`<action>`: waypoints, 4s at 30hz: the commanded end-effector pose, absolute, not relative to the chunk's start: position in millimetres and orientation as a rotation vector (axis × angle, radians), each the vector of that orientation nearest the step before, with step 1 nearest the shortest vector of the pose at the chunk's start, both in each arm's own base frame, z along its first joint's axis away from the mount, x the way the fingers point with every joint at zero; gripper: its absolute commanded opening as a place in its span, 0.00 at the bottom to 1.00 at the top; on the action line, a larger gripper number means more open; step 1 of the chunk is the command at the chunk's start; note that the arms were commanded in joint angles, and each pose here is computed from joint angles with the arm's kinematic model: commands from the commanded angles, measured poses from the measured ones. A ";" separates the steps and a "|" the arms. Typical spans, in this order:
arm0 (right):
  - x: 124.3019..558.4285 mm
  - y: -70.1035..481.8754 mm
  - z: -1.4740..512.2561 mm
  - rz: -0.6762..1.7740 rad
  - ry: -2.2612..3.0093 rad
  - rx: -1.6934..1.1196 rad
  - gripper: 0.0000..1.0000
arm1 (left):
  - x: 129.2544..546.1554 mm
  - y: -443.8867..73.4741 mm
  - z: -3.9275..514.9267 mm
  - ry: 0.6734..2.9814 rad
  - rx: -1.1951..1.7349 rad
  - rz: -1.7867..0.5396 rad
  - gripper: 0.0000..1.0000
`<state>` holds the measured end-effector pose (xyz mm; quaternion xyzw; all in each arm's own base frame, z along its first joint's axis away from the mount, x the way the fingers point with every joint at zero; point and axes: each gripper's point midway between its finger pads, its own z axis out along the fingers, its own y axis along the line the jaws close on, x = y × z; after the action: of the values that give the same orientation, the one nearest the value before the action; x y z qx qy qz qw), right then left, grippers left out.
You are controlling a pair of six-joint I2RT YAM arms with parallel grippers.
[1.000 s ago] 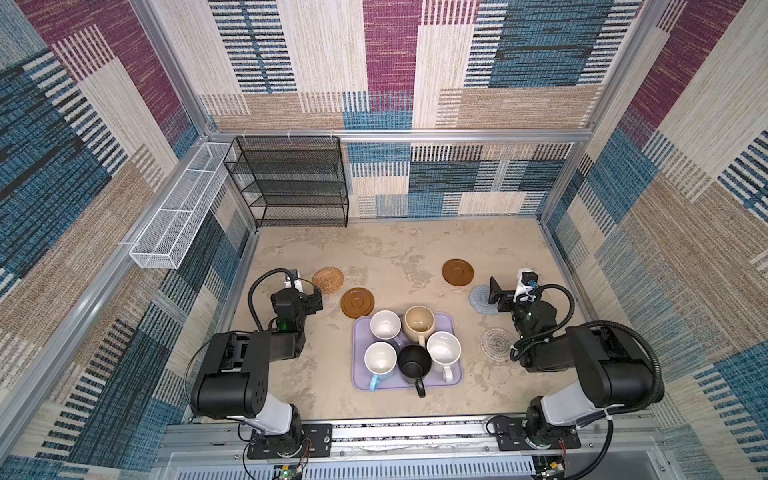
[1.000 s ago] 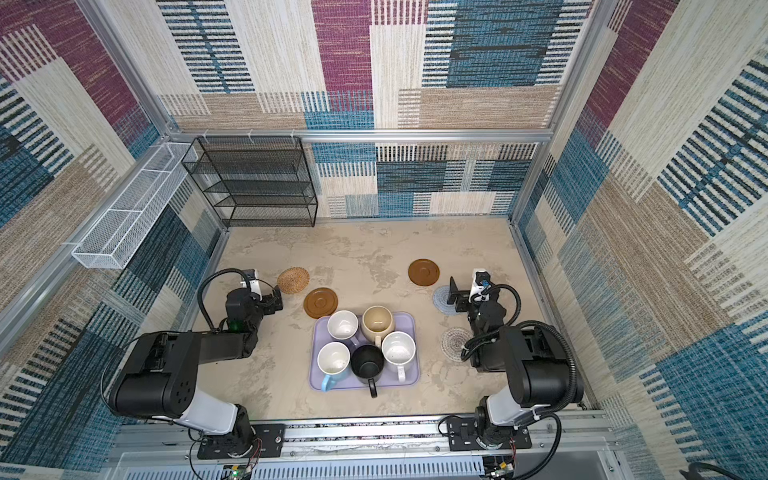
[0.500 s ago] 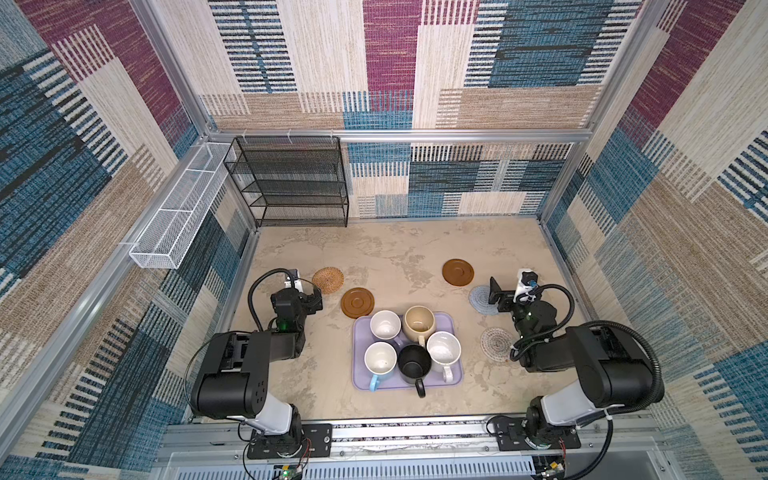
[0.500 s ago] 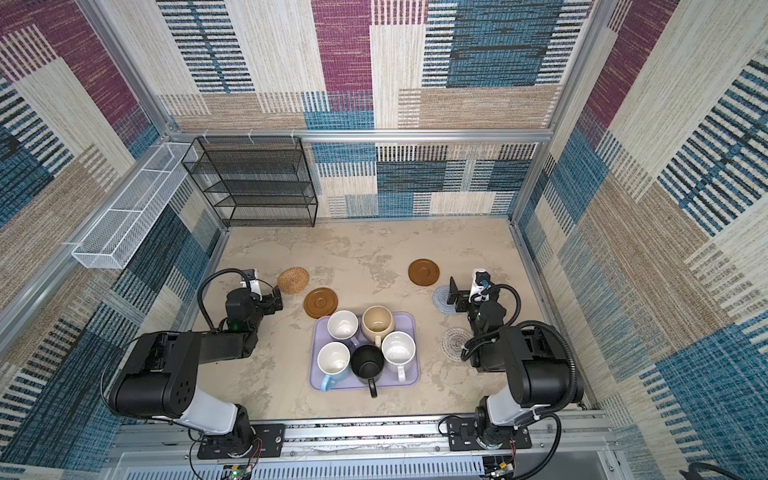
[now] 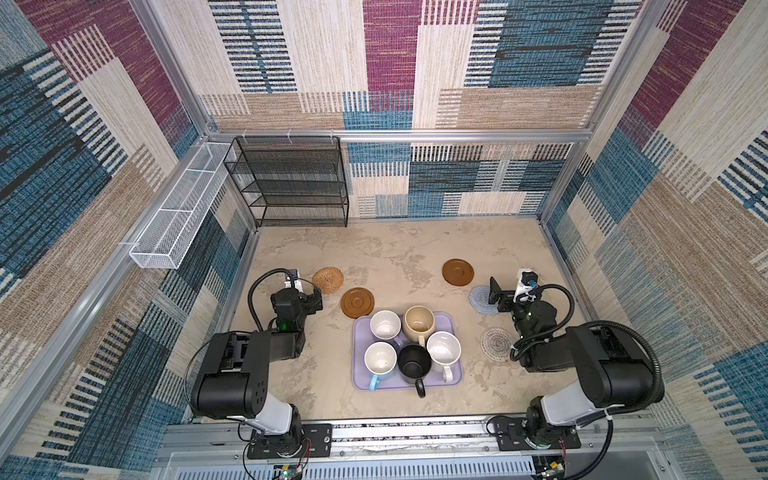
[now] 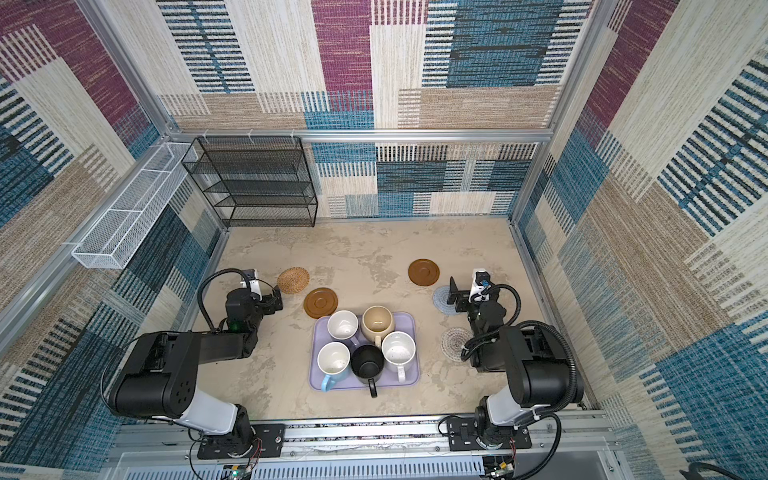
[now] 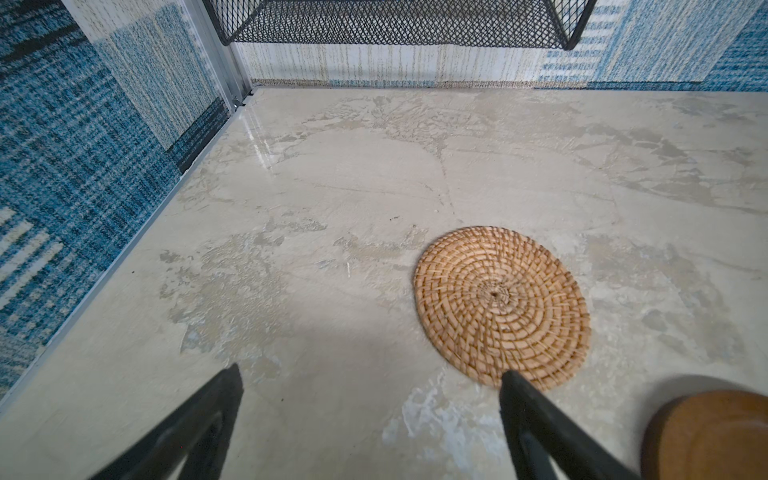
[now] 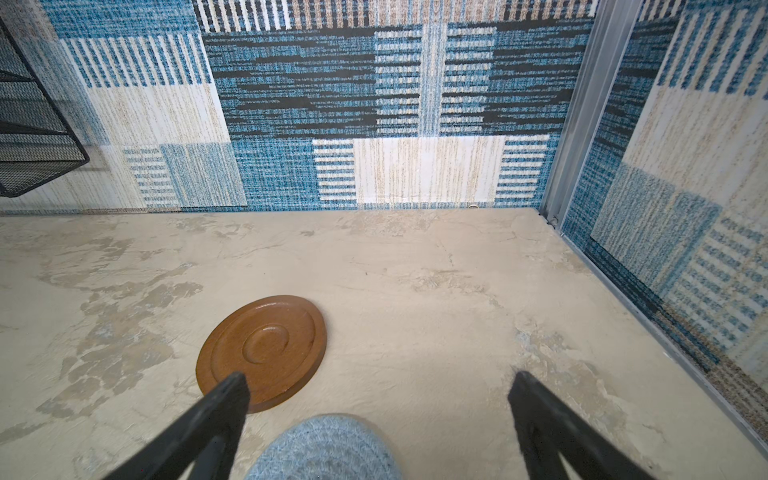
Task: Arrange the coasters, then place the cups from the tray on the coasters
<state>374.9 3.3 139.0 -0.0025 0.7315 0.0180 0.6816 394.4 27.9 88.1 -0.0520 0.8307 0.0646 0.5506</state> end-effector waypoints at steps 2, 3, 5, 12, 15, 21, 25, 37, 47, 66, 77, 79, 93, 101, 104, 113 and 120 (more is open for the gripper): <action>381.1 10.1 151.9 0.055 1.644 -0.057 1.00 | 394.0 28.4 112.6 1.906 -0.127 0.148 0.99; 381.4 11.3 156.8 0.059 1.643 -0.063 1.00 | 392.2 27.2 119.8 1.905 -0.121 0.147 0.99; 379.7 12.3 168.8 0.064 1.634 -0.068 1.00 | 386.9 27.9 138.3 1.897 -0.128 0.155 0.99; 376.4 26.4 243.6 0.262 1.612 0.006 1.00 | 359.2 5.7 200.7 1.743 -0.208 -0.111 0.99; 375.2 19.9 260.1 0.336 1.625 0.149 1.00 | 346.2 -7.4 207.1 1.662 -0.322 -0.341 0.99; 357.2 13.4 272.5 0.432 1.659 0.333 1.00 | 314.0 -23.3 178.1 1.661 -0.507 -0.638 0.99; 337.2 39.0 291.9 0.543 1.582 0.172 1.00 | 308.1 -26.3 181.8 1.725 -0.530 -0.651 0.98; 391.8 124.1 246.7 0.599 1.873 -0.084 1.00 | 342.0 -40.7 167.8 2.198 -0.551 -0.580 0.99; 428.1 231.9 212.5 0.594 1.999 -0.322 1.00 | 393.8 -32.3 107.8 2.469 -0.568 -0.284 0.95; 413.6 389.1 156.8 0.780 2.050 -0.704 0.91 | 452.1 -23.6 44.6 2.635 -0.593 -0.004 0.73; 423.6 406.6 145.0 0.742 2.077 -0.668 0.91 | 457.6 -20.0 29.0 2.681 -0.588 0.066 0.65; 425.5 403.7 144.6 0.727 2.079 -0.650 0.91 | 461.5 -22.3 28.2 2.682 -0.588 0.055 0.64; 434.9 379.0 145.9 0.708 2.086 -0.547 0.91 | 488.9 -28.4 19.6 2.677 -0.608 0.073 0.60; 436.6 376.7 151.2 0.700 2.072 -0.537 0.92 | 495.7 -34.5 24.6 2.663 -0.620 0.027 0.62; 433.2 378.2 158.6 0.721 2.046 -0.552 0.93 | 497.9 -34.6 38.4 2.635 -0.616 0.020 0.63; 409.0 365.8 200.3 0.786 1.936 -0.541 1.00 | 488.9 -36.5 102.8 2.535 -0.560 -0.043 0.73; 385.5 340.7 218.9 0.753 1.906 -0.497 1.00 | 447.9 -66.9 152.5 2.385 -0.492 -0.384 0.99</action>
<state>387.4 348.8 204.0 -0.2223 0.7966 0.3125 0.4673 450.4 -46.9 132.9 -0.2007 0.9290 -0.0746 0.3019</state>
